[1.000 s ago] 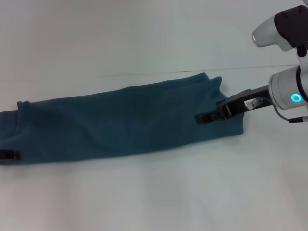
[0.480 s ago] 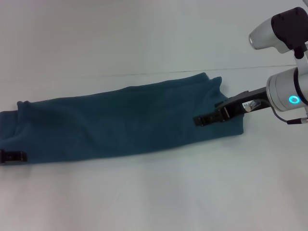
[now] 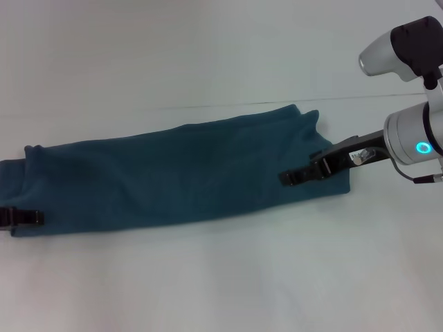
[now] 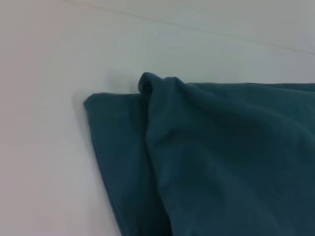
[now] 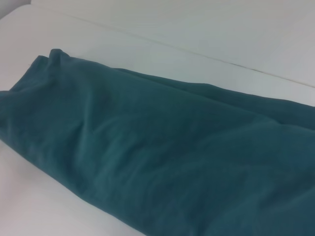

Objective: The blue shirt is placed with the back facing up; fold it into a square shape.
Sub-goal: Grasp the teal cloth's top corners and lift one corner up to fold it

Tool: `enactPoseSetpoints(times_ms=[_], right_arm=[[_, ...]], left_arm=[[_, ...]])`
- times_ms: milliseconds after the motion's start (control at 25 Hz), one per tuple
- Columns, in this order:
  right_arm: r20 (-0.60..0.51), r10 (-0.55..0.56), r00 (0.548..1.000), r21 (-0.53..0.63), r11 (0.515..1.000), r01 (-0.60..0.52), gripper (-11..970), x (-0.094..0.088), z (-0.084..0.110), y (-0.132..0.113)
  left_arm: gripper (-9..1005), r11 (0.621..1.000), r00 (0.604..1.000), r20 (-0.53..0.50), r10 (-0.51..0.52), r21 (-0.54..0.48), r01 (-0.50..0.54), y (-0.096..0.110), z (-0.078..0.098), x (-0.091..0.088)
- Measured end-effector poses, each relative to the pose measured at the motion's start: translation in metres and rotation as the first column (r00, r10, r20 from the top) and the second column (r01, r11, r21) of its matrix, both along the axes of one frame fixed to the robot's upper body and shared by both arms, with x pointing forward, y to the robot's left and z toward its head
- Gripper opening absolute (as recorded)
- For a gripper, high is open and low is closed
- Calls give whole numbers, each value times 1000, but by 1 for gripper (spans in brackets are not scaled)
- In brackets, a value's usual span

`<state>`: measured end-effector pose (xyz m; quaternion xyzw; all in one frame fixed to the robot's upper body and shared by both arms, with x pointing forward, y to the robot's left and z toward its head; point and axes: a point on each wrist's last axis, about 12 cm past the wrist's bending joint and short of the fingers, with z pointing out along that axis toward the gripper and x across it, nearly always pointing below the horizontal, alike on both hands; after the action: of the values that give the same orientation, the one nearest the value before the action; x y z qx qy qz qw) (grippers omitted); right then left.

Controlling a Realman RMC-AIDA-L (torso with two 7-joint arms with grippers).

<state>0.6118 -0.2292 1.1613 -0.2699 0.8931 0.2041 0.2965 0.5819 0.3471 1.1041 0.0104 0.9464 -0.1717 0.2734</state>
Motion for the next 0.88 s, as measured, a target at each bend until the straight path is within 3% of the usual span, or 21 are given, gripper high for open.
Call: enactPoseSetpoints(times_ms=[440,640,880], right_arm=[[-5,-3,1000,1,1000,3,848,-1,-1,-1],[-5,-3,1000,1,1000,3,843,-1,-1,-1],[-10,-6,1000,2,1000,6,838,-1,-3,-2]], left_arm=[[471,1000,1000,-13,-24,-11,24,-6,-4,3],[240,999,999,-7,-34,-10,34,-9,-2,5],[131,999,999,-7,-51,4,51,-15,-5,9]])
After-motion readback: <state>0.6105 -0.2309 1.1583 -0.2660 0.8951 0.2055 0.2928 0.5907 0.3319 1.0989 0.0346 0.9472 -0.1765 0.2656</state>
